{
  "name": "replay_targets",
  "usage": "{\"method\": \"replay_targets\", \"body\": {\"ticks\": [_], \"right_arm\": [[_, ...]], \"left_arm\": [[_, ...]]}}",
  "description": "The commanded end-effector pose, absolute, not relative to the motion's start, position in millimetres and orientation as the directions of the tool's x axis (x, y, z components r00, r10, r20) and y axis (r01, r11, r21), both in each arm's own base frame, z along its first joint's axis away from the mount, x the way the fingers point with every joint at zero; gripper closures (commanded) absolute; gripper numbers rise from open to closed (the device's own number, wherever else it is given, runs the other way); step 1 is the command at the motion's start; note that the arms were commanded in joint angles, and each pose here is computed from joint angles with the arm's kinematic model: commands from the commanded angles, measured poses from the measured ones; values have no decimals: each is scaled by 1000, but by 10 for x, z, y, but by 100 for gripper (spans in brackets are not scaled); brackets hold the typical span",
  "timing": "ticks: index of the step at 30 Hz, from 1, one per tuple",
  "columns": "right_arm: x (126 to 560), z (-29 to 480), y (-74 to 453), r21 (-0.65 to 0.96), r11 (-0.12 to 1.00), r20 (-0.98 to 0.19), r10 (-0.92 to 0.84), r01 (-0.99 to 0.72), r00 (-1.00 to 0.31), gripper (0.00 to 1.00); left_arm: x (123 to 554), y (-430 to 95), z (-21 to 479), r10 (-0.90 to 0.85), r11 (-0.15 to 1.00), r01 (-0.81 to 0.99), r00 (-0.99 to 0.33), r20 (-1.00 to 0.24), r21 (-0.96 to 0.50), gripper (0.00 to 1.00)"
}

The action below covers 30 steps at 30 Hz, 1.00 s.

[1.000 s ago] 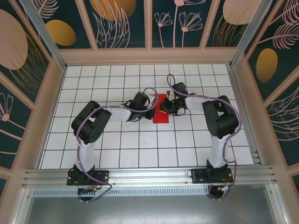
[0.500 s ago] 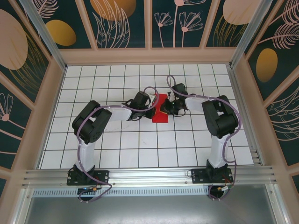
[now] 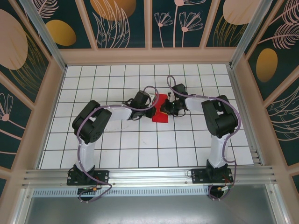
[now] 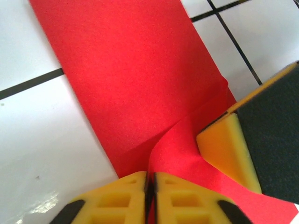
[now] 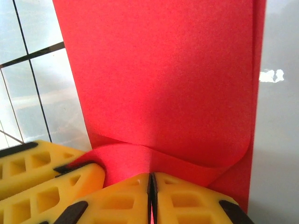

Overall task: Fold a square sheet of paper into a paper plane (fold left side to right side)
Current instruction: Fold the triangle a second time at the center of the table.

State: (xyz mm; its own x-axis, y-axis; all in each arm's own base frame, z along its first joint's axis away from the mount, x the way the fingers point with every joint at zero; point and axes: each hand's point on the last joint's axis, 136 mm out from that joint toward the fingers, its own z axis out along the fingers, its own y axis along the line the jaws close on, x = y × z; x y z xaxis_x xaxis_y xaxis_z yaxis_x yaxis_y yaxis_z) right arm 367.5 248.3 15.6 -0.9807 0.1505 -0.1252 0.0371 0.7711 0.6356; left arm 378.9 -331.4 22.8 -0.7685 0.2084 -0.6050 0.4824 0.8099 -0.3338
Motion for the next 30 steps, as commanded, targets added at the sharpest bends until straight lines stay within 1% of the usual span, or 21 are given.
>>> {"method": "replay_targets", "body": {"ticks": [1, 7, 13, 18, 25, 30], "right_arm": [[3397, -283, 2187, 517, 845, -19, 171, 136, -985, 87], [3414, -266, 2204, 525, 840, -24, 173, 135, -985, 87], [3430, -249, 2215, 531, 837, -30, 171, 130, -985, 87], [3421, -257, 2213, 531, 837, -26, 170, 130, -985, 87], [3413, -263, 2211, 528, 839, -23, 169, 132, -985, 87], [3410, -266, 2210, 525, 841, -22, 167, 130, -986, 87]], "left_arm": [[3869, -3281, 618, 168, 817, 472, -744, -647, -331, 74], [3712, -3254, 911, 152, 783, 502, -727, -670, -367, 63], [3280, -3461, 981, 176, 623, 580, -757, -629, -524, 62], [3156, -3622, 840, 220, 563, 587, -785, -578, -582, 62], [3143, -3718, 658, 255, 539, 580, -804, -537, -611, 62], [3155, -3655, 519, 263, 578, 566, -811, -523, -587, 62]]}}
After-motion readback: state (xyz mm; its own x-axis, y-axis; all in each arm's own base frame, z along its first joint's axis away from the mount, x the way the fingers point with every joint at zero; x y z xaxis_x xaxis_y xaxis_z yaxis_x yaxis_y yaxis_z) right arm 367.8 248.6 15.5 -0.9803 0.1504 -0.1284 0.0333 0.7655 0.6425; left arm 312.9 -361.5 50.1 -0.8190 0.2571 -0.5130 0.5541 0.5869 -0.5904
